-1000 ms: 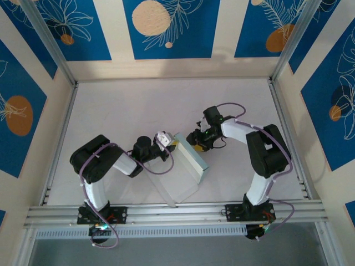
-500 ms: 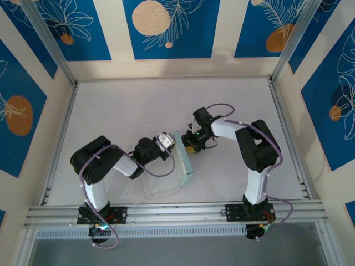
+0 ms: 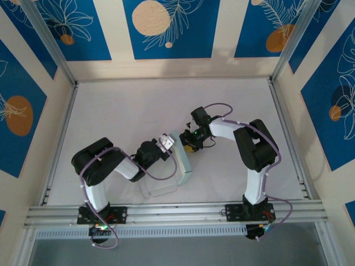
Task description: Fold the paper box
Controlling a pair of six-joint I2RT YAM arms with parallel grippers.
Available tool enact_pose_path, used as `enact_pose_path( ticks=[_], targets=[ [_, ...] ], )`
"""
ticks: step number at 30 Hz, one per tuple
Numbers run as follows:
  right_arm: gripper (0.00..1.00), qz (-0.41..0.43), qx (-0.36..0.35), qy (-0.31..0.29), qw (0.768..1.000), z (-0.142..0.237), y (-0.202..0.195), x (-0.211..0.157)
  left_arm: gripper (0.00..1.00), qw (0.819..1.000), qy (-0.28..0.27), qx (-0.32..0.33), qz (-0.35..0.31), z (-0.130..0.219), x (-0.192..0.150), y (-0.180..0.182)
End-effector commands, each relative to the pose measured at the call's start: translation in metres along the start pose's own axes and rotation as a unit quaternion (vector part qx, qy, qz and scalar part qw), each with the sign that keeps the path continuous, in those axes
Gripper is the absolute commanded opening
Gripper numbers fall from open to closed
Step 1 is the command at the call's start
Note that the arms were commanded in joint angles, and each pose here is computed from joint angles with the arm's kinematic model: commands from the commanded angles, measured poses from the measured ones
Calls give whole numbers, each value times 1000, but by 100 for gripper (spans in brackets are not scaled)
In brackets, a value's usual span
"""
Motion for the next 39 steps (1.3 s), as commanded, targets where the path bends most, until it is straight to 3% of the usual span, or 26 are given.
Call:
enact_pose_path(
  ticks=[1, 4, 9, 15, 19, 23, 28, 35, 39],
  targets=[
    [54, 13, 53, -2, 999, 34, 21, -15, 0, 1000, -22, 8, 6, 2, 7, 0],
    [59, 18, 12, -53, 998, 68, 14, -14, 0, 999, -36, -28, 19, 5, 11, -5],
    [62, 41, -28, -110, 993, 116, 14, -16, 42, 996, -60, -58, 34, 8, 26, -7],
    [61, 92, -71, -151, 982, 158, 33, -27, 69, 995, -80, -43, 42, 20, 46, 0],
    [43, 158, -57, -144, 975, 172, 57, -46, 74, 992, -107, -23, 68, 39, 73, 11],
    [34, 217, -60, -117, 967, 169, 79, -68, 74, 988, -123, 2, 90, 64, 97, 22],
    [35, 255, -79, -79, 961, 149, 93, -84, 80, 984, -139, 47, 104, 91, 121, 39],
    [38, 245, -93, -104, 959, 150, 95, -73, 77, 993, -50, -4, 103, 66, 102, 31],
    [44, 240, -97, -111, 960, 156, 99, -64, 75, 991, -53, 8, 121, 68, 108, 34]
  ],
)
Point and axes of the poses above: each hand's point on the last joint's axis, 136 mm out from that joint toward the fingers, its own z axis back along the fingers, its own y axis along the line the jaws close on, x = y × z, the point moved 9 cm from there along z, back along the fingers, and after that the axes turned 4 degrees about z, right-handed, at the moved point
